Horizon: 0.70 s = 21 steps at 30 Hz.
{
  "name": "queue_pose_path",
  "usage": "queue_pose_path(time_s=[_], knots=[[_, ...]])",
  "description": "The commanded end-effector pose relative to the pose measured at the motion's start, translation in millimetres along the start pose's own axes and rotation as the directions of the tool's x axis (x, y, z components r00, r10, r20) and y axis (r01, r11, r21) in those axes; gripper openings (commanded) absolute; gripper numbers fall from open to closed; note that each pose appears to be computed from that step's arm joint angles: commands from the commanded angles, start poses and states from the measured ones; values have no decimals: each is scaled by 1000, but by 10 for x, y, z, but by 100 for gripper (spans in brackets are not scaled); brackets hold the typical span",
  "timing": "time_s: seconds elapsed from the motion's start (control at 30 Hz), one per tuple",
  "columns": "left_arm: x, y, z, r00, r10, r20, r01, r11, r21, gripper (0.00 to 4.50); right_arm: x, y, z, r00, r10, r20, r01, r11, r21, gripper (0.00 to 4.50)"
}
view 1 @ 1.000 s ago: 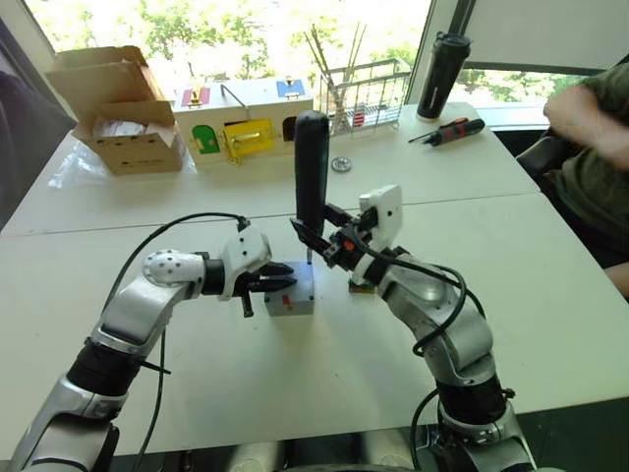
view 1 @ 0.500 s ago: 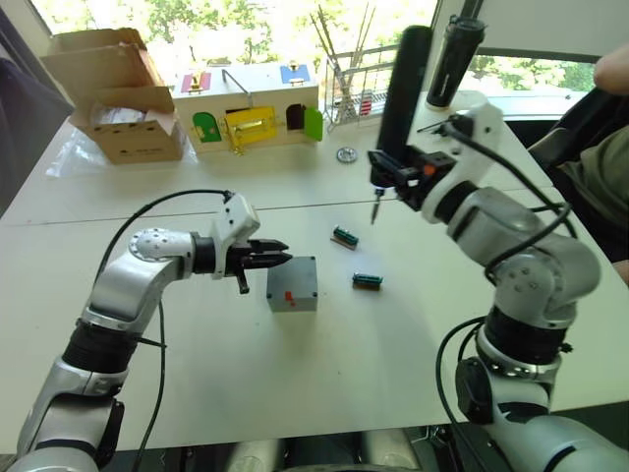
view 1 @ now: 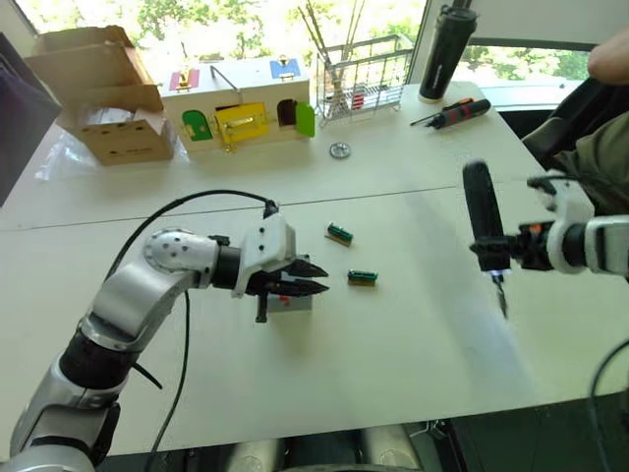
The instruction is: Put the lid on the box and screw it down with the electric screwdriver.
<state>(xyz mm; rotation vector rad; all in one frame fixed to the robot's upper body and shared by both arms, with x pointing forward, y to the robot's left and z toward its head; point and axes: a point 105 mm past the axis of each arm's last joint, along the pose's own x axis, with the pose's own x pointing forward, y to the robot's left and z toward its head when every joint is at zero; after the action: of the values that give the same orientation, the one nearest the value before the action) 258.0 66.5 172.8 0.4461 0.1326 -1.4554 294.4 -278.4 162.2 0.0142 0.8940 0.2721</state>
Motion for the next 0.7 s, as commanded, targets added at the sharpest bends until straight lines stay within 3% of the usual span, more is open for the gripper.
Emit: queue_pose_path(time_s=[0.03,0.2,0.53,0.6,0.7], knots=[[30,-69,0,1000,-28,-8,28,999,25,89,-34,31,58,999,41,8,-41,999,12,183],[68,-66,-61,1000,-13,-15,13,1000,22,89,95,-15,-38,996,63,-61,-59,996,65,183],[59,-71,-146,999,27,-33,-27,1000,6,89,206,-42,-86,987,38,-156,-36,999,17,183],[49,-61,-162,999,33,-38,-33,999,5,89,221,-45,-87,986,36,-161,-35,999,10,287],[43,-38,-166,998,42,-41,-41,999,8,89,227,-88,-83,987,12,-162,-13,1000,-7,395]])
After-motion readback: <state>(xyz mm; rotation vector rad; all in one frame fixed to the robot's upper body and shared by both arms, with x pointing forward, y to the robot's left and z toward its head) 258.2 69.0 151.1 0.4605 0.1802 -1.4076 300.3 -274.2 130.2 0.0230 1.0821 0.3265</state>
